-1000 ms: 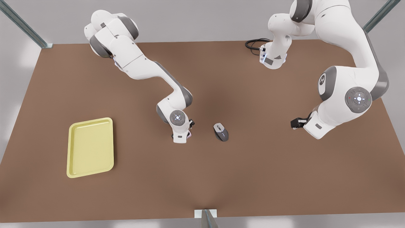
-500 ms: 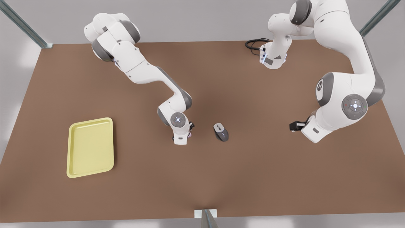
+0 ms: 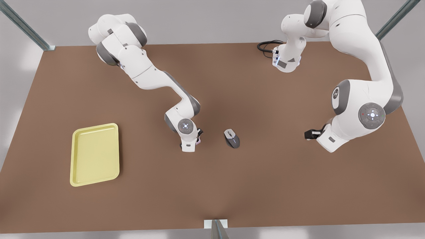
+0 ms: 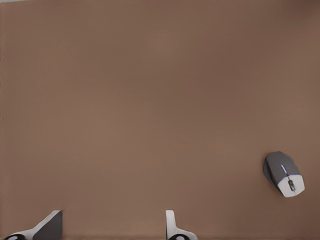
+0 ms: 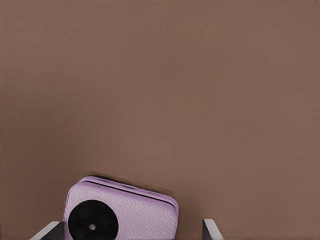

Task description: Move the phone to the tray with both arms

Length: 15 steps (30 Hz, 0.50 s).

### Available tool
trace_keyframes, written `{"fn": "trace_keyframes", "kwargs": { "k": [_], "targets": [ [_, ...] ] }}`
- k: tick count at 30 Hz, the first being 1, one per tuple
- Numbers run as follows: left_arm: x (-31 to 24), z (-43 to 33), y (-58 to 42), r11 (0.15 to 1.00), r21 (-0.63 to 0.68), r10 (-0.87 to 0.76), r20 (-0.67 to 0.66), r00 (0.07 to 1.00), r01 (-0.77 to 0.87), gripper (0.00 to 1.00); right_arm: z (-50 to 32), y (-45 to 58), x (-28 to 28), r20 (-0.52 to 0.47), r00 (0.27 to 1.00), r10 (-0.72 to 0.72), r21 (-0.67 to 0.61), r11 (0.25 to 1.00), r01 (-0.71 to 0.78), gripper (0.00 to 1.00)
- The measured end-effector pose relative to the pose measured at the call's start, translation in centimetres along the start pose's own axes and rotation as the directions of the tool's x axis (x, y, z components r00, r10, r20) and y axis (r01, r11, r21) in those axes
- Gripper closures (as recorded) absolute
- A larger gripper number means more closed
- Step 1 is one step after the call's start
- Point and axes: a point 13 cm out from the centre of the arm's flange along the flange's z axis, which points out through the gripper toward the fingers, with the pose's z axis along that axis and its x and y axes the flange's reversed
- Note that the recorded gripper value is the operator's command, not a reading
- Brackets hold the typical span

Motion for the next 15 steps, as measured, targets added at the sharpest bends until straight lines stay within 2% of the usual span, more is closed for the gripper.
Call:
{"fn": "trace_keyframes", "kwargs": {
  "k": [6,15],
  "targets": [
    [0.0,-0.1,0.0,1.000,-0.002,0.002,0.002,1.000,-0.002,0.00,-0.9,0.2,-0.5,0.018,1.000,-0.003,0.002,1.000,0.003,0.00],
    [0.0,0.0,0.1,1.000,-0.002,0.005,0.001,1.000,-0.005,0.00,-0.1,0.2,0.9,-0.021,1.000,0.009,-0.006,1.000,-0.009,0.00]
  ]
}}
